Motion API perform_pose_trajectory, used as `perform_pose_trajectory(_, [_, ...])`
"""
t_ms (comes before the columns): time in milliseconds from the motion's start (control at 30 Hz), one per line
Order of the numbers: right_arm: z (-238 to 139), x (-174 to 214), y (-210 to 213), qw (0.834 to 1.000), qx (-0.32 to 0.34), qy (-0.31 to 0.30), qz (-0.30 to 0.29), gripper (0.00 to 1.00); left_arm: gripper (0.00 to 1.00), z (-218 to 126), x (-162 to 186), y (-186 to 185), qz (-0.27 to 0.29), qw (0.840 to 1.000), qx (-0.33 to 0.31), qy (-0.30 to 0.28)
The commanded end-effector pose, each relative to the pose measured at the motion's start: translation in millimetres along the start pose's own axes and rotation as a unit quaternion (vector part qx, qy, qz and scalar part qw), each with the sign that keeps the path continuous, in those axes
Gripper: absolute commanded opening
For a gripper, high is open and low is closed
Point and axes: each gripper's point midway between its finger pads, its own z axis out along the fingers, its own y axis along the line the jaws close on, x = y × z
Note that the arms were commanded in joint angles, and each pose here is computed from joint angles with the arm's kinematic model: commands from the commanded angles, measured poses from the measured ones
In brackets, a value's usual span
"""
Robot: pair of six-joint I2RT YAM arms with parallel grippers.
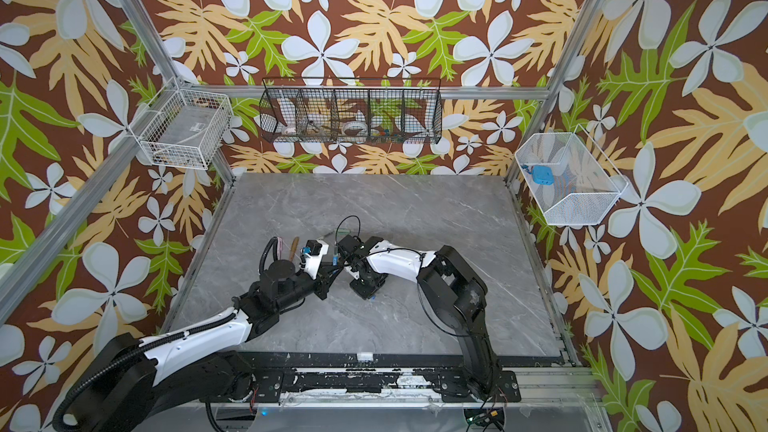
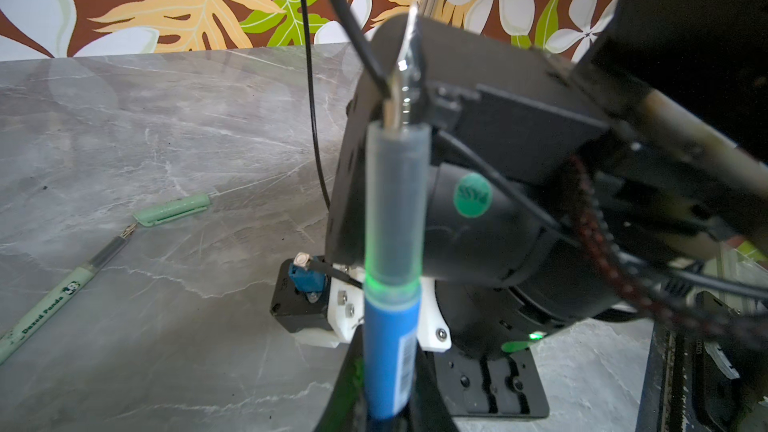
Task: Insert the pens into the pen caps
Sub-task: 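Lower the right gripper onto the blue cap and grasp it, then lift the blue cap with the right gripper toward the pen in the left gripper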
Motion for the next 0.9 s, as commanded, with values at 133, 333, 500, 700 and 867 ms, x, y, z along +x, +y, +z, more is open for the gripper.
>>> perform_pose_trajectory(133, [2, -8, 8, 0.998, -0.037, -0.038, 0.030, 0.19, 0.00, 0, -7, -2, 0.006, 1.000, 0.004, -0.012])
perform_pose_trajectory(333, [-23, -17, -8, 0.990, -0.065, -0.104, 0.075, 0.17, 0.00, 1, -5, -3, 0.005, 1.000, 0.007, -0.010])
perform_pose_trajectory(500, [-42, -15, -26, 0.978, -0.079, -0.155, 0.114, 0.17, 0.00, 6, -1, -4, 0.003, 1.000, 0.015, -0.002])
perform_pose_trajectory(700, [-80, -21, -37, 0.951, -0.103, -0.252, 0.147, 0.17, 0.00, 13, 7, -10, -0.001, 0.999, 0.035, 0.012])
perform_pose_trajectory(867, [-132, -26, -49, 0.900, -0.109, -0.385, 0.172, 0.19, 0.00, 18, 13, -17, -0.002, 0.998, 0.060, 0.021])
